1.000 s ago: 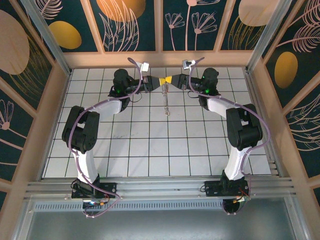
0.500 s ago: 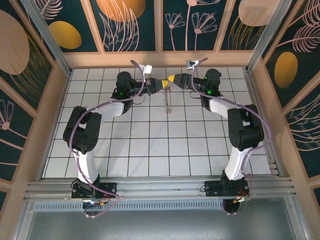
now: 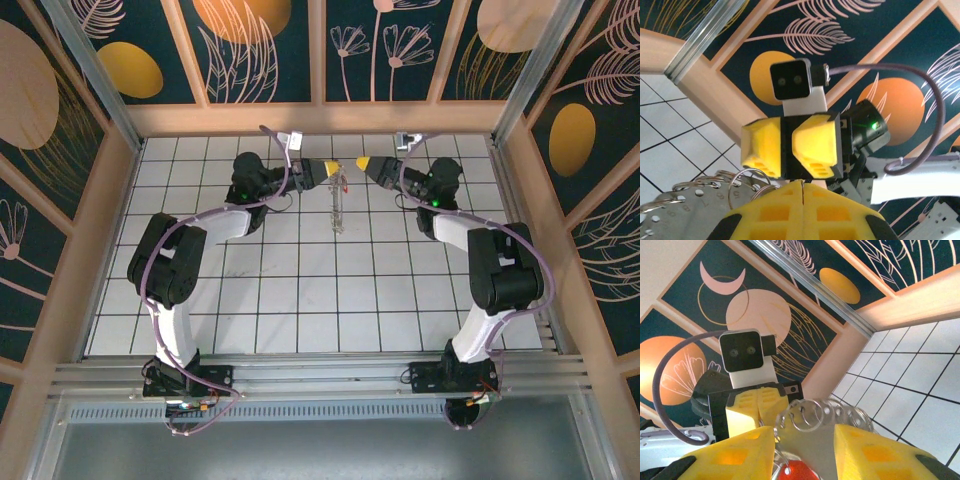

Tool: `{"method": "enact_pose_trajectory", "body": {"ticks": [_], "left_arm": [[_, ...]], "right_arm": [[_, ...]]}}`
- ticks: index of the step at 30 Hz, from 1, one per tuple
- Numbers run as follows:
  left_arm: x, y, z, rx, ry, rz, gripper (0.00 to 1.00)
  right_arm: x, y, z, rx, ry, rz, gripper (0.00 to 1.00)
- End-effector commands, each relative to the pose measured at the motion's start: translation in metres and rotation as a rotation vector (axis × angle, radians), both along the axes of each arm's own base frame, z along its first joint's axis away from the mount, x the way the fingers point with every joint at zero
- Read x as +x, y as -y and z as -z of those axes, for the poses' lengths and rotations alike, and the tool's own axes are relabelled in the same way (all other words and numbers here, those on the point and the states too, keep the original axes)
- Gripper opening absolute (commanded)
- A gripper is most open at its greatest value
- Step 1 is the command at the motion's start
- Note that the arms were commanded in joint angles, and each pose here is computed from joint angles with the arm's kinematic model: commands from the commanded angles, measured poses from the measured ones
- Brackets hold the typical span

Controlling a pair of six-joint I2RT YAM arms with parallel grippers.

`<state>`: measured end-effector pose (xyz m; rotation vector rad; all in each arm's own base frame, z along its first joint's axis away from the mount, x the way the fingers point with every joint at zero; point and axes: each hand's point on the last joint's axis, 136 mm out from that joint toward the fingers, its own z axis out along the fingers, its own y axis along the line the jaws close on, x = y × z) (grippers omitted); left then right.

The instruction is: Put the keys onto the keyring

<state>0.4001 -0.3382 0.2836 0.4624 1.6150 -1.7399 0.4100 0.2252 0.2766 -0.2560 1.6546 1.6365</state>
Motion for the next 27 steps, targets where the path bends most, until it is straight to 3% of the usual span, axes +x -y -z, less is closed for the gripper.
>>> {"method": "enact_pose_trajectory", "body": {"ticks": [1, 9, 22, 27], "left_arm": [[-0.007, -0.011, -0.038, -0.111, 0.072, -0.034, 0.0], [-0.017, -0.022, -0.059, -0.231, 0.072, -0.038, 0.0], [-0.022, -0.024, -0.065, -0.242, 0.086, -0.032, 0.0], [-0.022, -0.024, -0.065, -0.242, 0.088, -0.03, 0.0]], "right_arm": [[-0.012, 0.003, -0.026, 0.048, 0.109, 0.011, 0.37], [-0.02, -0.007, -0.035, 0.082, 0.147, -0.007, 0.38], [-0.028, -0.036, -0.039, 0.088, 0.169, -0.075, 0.4], [-0.031, -0.044, -0.038, 0.087, 0.171, -0.102, 0.36]]}}
